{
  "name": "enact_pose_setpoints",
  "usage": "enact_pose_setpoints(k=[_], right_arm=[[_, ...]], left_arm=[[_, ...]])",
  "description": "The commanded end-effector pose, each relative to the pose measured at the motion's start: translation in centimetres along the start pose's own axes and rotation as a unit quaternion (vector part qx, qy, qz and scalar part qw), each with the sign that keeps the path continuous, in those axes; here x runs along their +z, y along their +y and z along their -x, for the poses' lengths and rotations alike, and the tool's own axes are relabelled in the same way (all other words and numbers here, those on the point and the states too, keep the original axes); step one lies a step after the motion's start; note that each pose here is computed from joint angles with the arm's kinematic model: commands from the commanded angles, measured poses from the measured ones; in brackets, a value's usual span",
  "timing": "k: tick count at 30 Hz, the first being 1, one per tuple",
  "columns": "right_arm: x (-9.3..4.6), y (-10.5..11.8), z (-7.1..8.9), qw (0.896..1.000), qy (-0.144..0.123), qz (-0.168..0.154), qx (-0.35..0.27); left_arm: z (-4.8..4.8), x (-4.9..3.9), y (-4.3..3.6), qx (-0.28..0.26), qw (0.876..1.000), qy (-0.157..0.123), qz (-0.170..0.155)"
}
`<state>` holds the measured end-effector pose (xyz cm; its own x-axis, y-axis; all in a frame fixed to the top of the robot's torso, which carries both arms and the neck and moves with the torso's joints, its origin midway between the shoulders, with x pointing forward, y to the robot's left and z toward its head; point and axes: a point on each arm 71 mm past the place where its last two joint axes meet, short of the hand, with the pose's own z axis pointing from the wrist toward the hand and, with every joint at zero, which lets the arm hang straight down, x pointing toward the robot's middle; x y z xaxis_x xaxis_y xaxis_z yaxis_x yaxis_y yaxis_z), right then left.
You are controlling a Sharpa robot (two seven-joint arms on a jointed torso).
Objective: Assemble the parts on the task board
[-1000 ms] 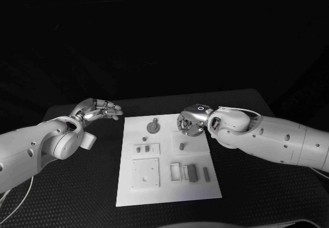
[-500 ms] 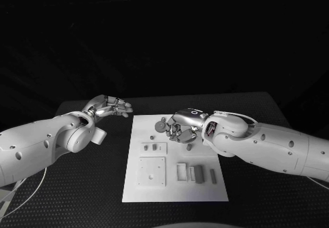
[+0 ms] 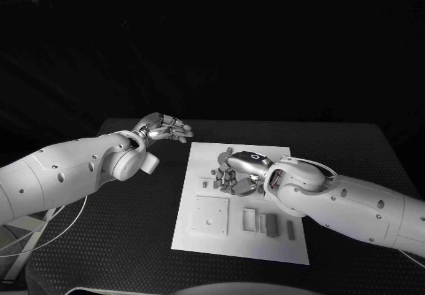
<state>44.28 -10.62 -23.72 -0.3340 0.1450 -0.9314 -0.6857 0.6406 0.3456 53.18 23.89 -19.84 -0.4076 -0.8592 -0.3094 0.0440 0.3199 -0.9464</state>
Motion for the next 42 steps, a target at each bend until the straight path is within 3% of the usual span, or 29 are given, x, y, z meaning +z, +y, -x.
enact_pose_setpoints(k=[1, 31, 42], right_arm=[[0.2, 0.3, -0.8, 1.0, 0.01, 0.016, -0.016], [-0.1, 0.4, -4.4, 0.998, 0.058, 0.021, -0.029], [0.0, 0.4, -5.0, 0.997, 0.052, 0.022, -0.047]], left_arm=[[-0.11, 0.09, -0.18, -0.005, 1.0, 0.003, -0.004], [-0.21, 0.15, -0.19, -0.005, 1.0, 0.005, -0.004], [-0.2, 0.14, -0.19, -0.005, 1.0, 0.005, -0.003]])
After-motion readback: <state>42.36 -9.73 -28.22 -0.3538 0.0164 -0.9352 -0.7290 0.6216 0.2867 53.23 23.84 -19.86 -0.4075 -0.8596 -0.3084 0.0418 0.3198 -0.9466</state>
